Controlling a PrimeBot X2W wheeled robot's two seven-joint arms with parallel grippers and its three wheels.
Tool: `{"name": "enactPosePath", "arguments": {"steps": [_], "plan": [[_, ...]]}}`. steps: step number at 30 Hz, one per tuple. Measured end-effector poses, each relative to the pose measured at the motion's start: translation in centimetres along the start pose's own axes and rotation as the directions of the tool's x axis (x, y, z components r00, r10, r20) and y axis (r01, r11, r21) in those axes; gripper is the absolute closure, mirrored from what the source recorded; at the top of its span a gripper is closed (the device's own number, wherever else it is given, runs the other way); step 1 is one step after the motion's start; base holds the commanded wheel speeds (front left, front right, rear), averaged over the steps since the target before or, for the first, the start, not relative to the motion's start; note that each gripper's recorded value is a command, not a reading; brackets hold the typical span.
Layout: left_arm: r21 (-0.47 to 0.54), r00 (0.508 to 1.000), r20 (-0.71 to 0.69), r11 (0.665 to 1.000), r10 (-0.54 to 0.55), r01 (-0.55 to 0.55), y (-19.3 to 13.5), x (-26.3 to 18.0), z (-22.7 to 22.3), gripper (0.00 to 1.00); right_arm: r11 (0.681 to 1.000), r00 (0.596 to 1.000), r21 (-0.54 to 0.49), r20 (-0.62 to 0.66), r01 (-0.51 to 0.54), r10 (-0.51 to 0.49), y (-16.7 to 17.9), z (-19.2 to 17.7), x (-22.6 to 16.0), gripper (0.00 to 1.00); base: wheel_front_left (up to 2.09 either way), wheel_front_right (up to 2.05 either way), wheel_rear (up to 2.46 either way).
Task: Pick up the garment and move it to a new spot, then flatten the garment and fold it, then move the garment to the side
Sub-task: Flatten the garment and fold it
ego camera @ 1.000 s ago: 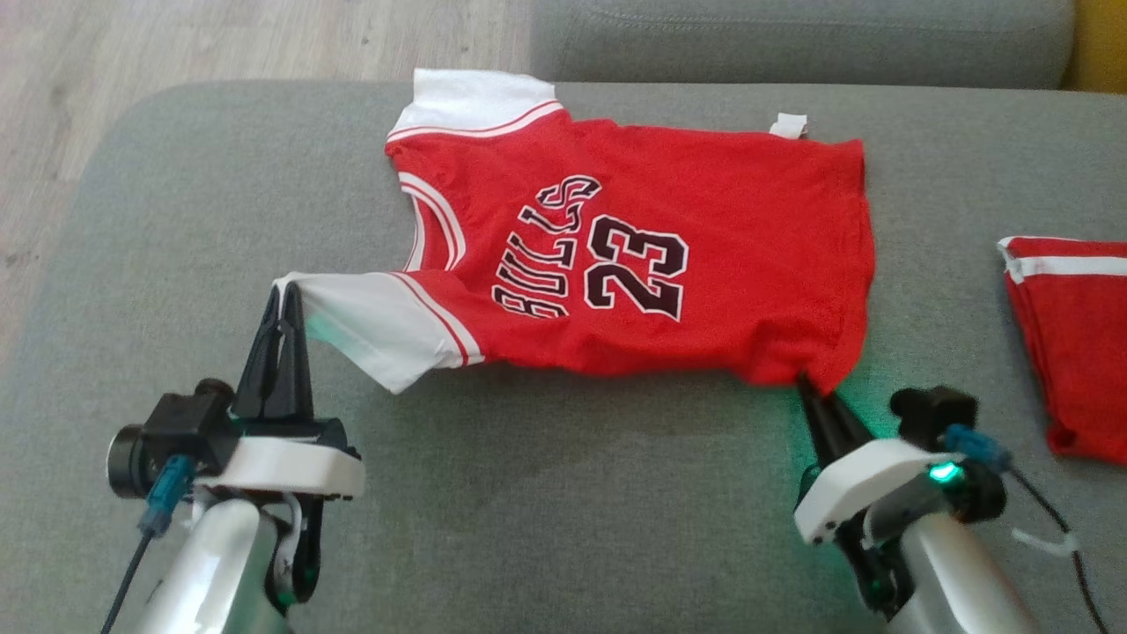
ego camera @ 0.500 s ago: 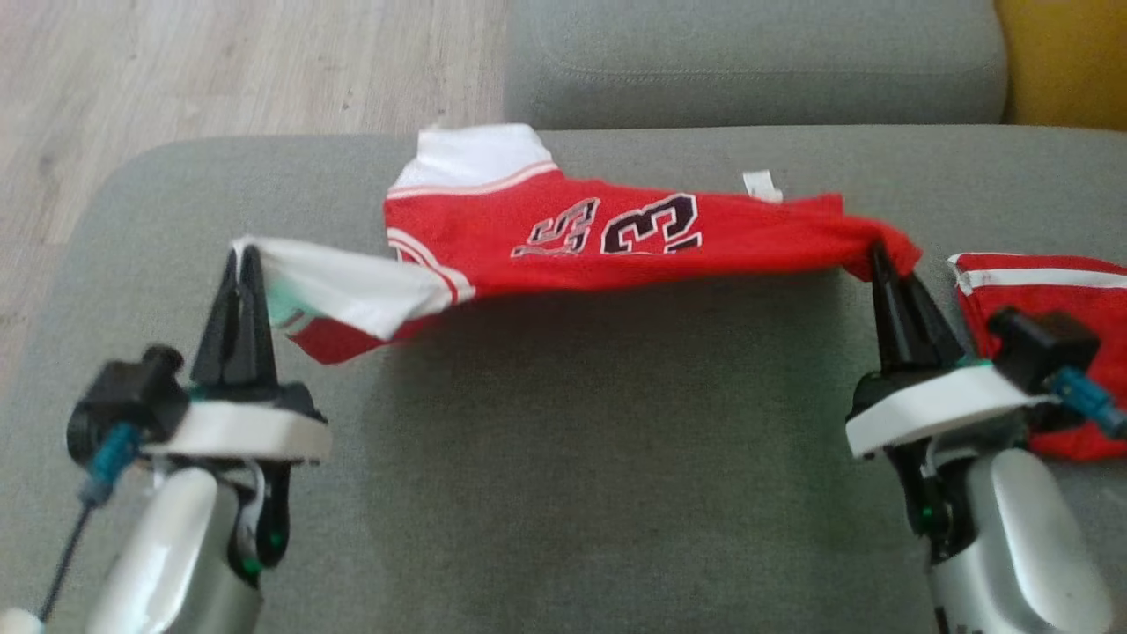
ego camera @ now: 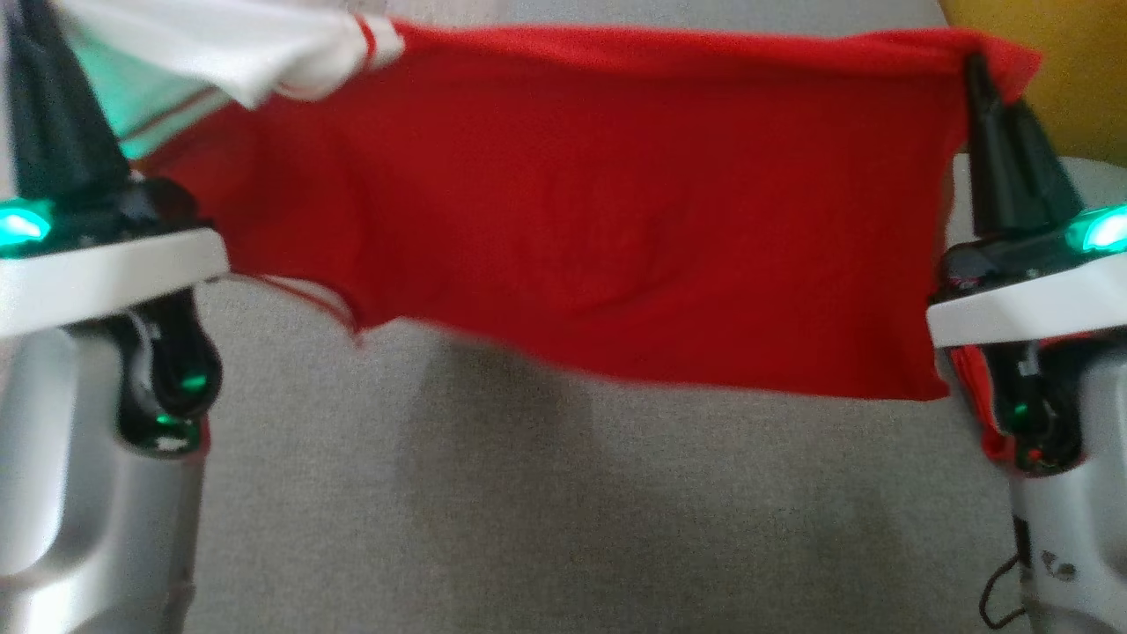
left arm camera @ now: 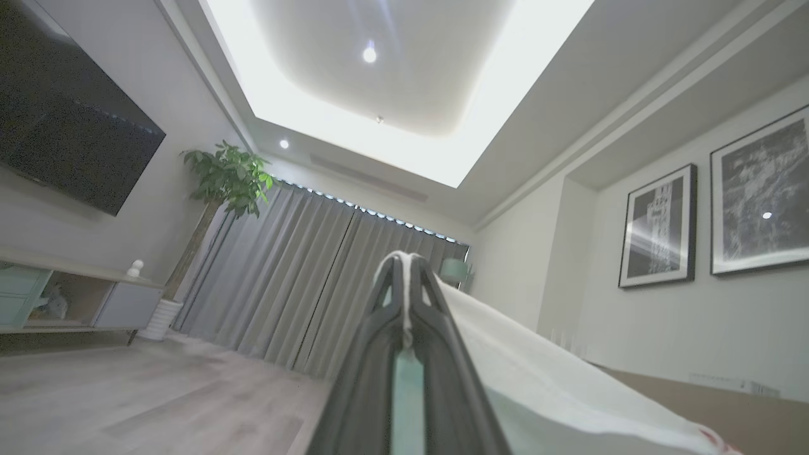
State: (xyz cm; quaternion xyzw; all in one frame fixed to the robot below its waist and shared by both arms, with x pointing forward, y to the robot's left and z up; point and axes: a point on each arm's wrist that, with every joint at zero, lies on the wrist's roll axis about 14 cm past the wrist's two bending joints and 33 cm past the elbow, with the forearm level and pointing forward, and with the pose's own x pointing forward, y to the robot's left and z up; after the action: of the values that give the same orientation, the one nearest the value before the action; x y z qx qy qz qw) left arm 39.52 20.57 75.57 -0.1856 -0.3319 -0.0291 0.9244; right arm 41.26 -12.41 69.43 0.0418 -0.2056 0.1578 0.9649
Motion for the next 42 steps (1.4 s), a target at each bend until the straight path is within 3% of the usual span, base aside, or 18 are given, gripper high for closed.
{"name": "enactPosePath", "arguments": {"steps": [7, 12, 20, 26, 31, 35, 37, 42], "plan": [[-0.053, 0.995, 0.091, 0.998, -0.03, 0.035, -2.1, 0.9, 4.4, 1.0, 1.0, 0.999, 0.022, 0.033, -0.007, 0.006, 0.2, 2.5, 0.1, 1.0, 0.0, 0.0, 0.0], [-0.037, 0.999, -0.026, 0.999, -0.021, 0.02, -0.8, 2.7, 1.1, 1.0, 0.999, 0.997, 0.049, -0.073, 0.0, 0.004, -0.2, -0.4, 1.3, 1.0, 0.0, 0.0, 0.0], [0.131, 0.982, -0.186, 0.991, 0.008, 0.017, 4.3, 10.8, -7.1, 1.0, 0.998, 0.98, 0.06, -0.196, -0.027, 0.038, -1.9, -6.0, 10.9, 1.0, 0.0, 0.0, 0.0], [0.148, 0.992, -0.118, 0.989, 0.035, -0.018, 6.4, 17.4, -9.4, 1.0, 0.999, 0.996, 0.021, -0.09, 0.029, -0.027, -5.3, -6.9, 18.3, 1.0, 0.0, 0.0, 0.0], [0.138, 0.995, -0.105, 0.99, 0.004, 0.01, 6.4, 19.0, -11.5, 1.0, 0.992, 0.989, 0.052, -0.103, 0.113, -0.107, -7.8, -10.4, 20.0, 1.0, 0.0, 0.0, 0.0], [0.134, 0.983, -0.181, 0.991, 0.039, -0.015, 8.4, 17.1, -14.6, 1.0, 0.991, 0.959, 0.088, -0.273, 0.104, -0.076, -6.2, -16.7, 18.9, 1.0, 0.0, 0.0, 0.0], [0.133, 0.978, -0.204, 0.991, 0.052, -0.025, 9.0, 16.3, -15.4, 1.0, 0.991, 0.947, 0.093, -0.315, 0.1, -0.066, -5.7, -18.1, 18.4, 1.0, 0.0, 0.0, 0.0], [0.151, 0.909, -0.403, 0.987, 0.109, -0.051, 11.6, 8.9, -20.9, 1.0, 0.998, 0.827, 0.049, -0.563, 0.047, -0.011, -4.4, -24.6, 13.1, 1.0, 0.0, 0.0, 0.0]]}}
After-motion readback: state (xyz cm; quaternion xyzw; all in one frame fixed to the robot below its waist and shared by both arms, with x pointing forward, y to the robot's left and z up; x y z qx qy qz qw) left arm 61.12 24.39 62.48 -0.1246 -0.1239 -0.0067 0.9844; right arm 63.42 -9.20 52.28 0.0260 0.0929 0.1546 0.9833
